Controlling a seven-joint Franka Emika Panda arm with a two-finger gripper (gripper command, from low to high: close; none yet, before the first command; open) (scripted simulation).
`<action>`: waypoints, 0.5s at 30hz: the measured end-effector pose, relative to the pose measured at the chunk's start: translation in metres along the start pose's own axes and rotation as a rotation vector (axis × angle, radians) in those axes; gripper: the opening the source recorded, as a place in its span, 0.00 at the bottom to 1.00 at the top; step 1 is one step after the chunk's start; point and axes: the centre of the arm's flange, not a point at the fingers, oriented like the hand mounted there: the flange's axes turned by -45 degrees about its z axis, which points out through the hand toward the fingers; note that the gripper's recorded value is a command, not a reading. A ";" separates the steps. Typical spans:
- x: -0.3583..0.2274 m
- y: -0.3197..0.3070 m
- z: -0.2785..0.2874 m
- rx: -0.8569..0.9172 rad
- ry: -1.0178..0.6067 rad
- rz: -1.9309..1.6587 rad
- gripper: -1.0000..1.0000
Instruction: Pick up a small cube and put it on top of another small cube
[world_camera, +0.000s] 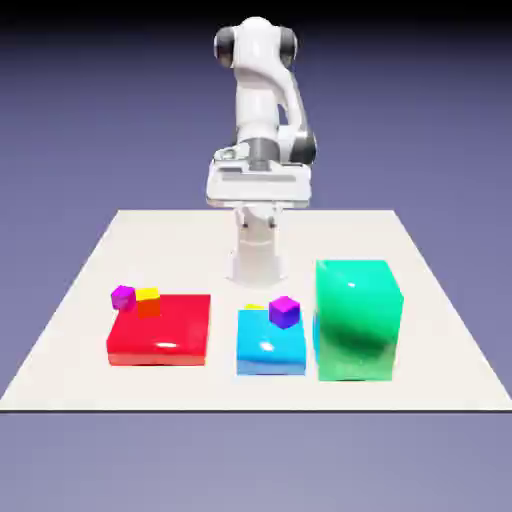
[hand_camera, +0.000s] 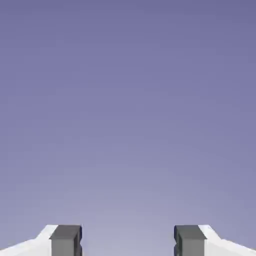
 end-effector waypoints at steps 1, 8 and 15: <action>-0.002 -0.002 0.002 -0.004 -0.008 -0.071 0.50; -0.018 -0.012 0.018 -0.016 -0.066 -0.566 0.50; -0.038 -0.023 0.033 0.003 -0.127 -1.060 0.50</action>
